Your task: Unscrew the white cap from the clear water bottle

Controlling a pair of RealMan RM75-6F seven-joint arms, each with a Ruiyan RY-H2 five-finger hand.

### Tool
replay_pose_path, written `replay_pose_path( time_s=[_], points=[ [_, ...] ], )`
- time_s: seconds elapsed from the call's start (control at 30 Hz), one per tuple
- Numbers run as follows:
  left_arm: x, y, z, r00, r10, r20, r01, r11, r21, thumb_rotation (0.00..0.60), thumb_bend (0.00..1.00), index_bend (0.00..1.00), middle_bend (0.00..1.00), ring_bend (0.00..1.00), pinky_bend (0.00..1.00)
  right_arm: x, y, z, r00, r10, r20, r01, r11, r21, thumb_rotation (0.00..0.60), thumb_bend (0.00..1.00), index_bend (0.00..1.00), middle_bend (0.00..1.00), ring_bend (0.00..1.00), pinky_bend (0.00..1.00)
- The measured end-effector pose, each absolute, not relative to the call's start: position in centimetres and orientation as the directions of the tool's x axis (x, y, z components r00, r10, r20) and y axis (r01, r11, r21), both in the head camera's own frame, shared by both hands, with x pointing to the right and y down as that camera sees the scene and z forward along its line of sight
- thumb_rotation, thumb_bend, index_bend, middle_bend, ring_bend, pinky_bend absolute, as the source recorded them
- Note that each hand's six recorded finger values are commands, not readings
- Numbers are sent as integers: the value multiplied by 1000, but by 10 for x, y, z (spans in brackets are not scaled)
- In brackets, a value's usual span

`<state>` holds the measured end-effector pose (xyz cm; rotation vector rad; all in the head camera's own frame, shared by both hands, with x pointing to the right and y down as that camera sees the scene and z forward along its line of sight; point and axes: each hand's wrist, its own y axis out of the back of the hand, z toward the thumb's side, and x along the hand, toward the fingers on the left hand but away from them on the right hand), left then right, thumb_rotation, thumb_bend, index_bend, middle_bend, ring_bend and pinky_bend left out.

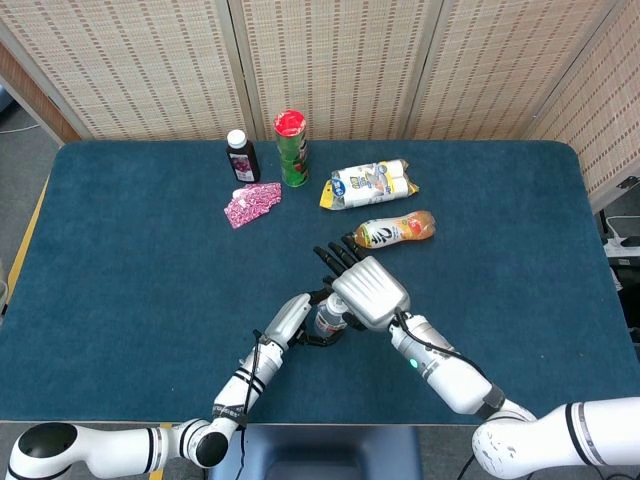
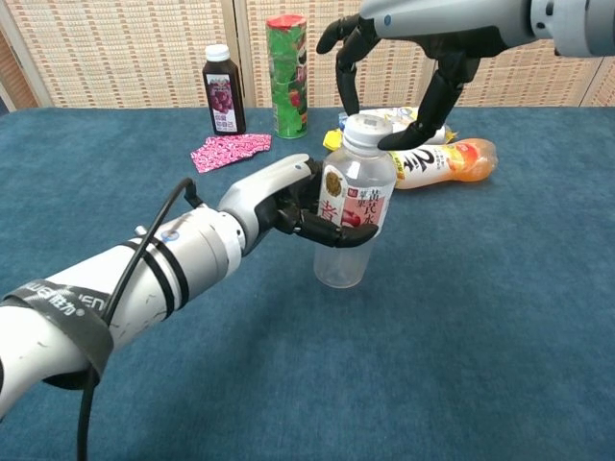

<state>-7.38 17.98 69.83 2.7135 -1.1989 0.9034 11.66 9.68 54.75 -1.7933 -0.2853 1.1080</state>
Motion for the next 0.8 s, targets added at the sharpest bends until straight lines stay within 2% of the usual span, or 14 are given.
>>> replay_pose_path(
  time_s=[0.13,0.27,0.57,0.8],
  points=[
    [-72,180,697,538,-662,522,-684,-705,-189,600,343,424,505,271,220,116,96,548,559,612,-560,-274,-501,-821,600,288,554,0,0,0],
    [-72,181,696,547,-657,519,-678,-711,-185,600,345,423,505,271,221,115,96,548,563,605,-563,-280,-501,-819,600,372,578,0,0,0],
    [-69,183,697,568,-639,518,-667,-727,-165,600,349,424,505,271,226,116,98,548,593,572,-567,-318,-480,-817,600,680,643,0,0,0],
    [-68,183,697,575,-636,514,-662,-732,-165,600,351,424,505,271,229,117,99,547,600,570,-561,-339,-455,-824,600,773,654,0,0,0]
  ],
)
